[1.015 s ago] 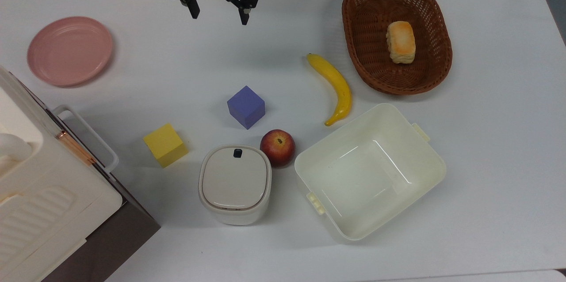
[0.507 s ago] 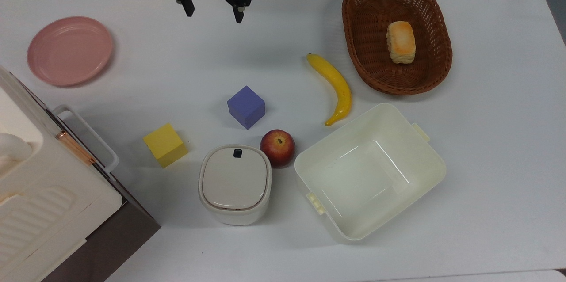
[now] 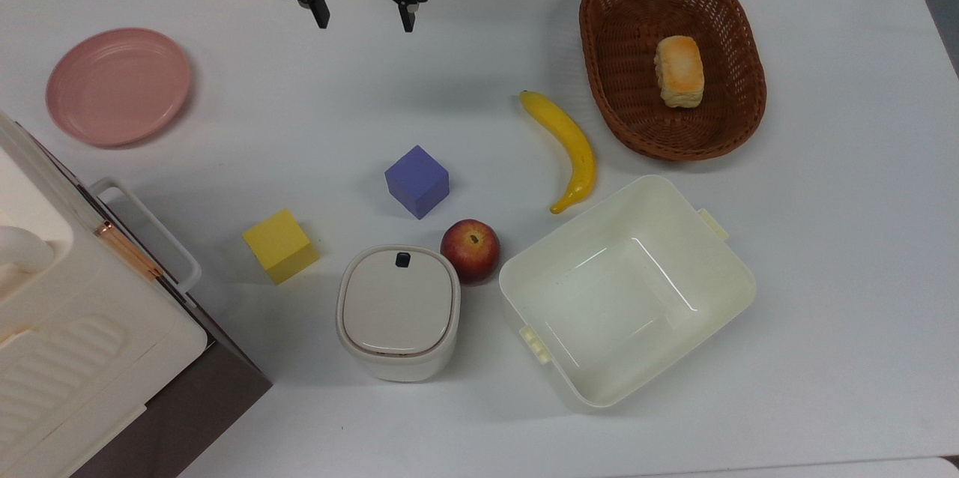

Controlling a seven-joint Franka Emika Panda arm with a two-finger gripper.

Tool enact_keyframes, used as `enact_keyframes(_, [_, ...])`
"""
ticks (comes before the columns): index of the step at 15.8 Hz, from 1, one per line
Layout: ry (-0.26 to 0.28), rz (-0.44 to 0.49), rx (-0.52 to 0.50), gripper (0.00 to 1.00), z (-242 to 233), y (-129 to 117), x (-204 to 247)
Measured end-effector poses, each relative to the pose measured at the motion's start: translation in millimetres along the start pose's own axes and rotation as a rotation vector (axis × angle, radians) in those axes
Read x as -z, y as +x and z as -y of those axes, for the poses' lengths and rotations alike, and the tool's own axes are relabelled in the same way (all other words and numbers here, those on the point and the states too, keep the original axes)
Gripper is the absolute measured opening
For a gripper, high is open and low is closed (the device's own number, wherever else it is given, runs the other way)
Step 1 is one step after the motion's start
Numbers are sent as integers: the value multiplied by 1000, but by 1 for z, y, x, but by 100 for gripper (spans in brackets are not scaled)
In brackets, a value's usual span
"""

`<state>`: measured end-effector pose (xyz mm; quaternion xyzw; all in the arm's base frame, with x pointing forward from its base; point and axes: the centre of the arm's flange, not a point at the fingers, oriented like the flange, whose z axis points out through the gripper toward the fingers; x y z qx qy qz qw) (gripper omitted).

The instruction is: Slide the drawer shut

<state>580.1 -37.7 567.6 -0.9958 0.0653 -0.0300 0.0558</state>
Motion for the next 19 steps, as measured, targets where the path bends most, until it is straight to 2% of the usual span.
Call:
enact_keyframes(6, [-2, -11, 7, 100, 1, 1, 5])
enact_keyframes(9, [-55, -10, 36, 100, 6, 2, 3])
enact_keyframes(11, [-70, -7, 51, 100, 13, 2, 1])
enact_keyframes(19, [-73, -8, 57, 100, 16, 2, 1])
